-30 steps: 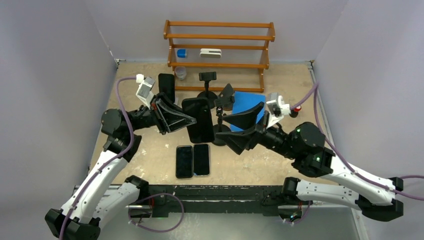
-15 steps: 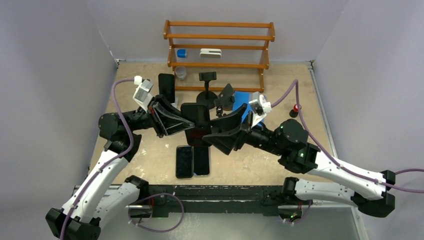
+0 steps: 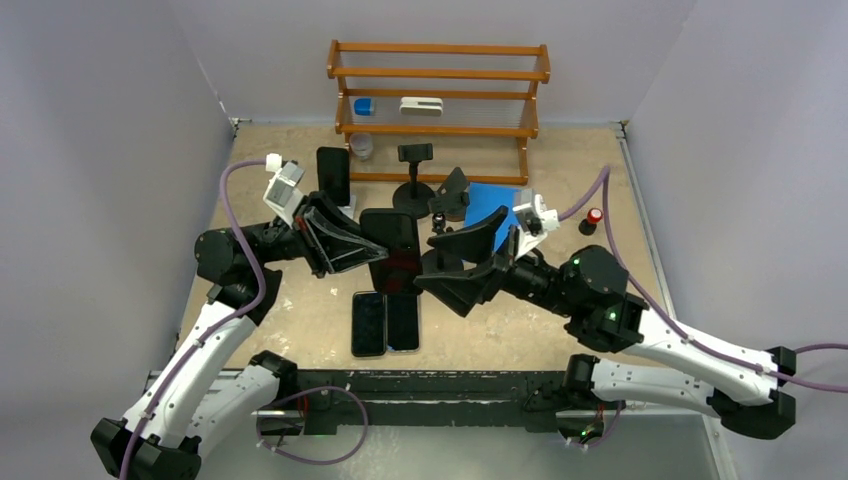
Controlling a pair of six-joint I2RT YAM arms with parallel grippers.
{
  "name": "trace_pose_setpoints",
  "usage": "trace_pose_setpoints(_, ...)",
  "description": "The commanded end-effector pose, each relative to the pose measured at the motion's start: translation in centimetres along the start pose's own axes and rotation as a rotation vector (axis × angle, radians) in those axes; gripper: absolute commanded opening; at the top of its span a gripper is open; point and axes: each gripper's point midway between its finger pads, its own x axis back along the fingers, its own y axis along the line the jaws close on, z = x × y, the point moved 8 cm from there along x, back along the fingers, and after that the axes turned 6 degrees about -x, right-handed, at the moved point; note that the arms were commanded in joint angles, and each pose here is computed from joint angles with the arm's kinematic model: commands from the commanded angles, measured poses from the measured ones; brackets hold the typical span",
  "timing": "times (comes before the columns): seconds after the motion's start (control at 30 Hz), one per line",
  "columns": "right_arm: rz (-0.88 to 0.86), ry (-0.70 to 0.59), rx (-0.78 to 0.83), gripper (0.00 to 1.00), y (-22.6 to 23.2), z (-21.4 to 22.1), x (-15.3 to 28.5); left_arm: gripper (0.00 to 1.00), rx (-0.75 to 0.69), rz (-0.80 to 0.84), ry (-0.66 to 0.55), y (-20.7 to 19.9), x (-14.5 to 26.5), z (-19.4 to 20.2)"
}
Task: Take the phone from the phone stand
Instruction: Place the phone at the center of the board.
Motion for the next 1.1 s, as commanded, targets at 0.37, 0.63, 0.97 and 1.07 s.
trace_pose_setpoints(0.37,-0.11,-0.002,-0.021,0.45,0.8,0.4,-2.5,0.0,-0.061,0.039,-0.046,-1.3,0.0,-0.8)
trace_pose_setpoints(0.63,-0.096,-0.025,-0.028,0.0,0.6,0.4,-1.9,0.14,-0.067,0.005,-0.045,-0.7,0.3,0.1)
trace_pose_setpoints(0.97,0.061,0.122,-0.014,0.0,-1.8,3.7,1.2,0.8,-0.057,-0.443,-0.109,1.9,2.3,1.2)
trace_pose_setpoints(1.07,0.094,0.186,-0.024,0.0,-2.5,5.3,2.7,0.81,-0.063,-0.654,-0.135,3.4,3.9,2.0)
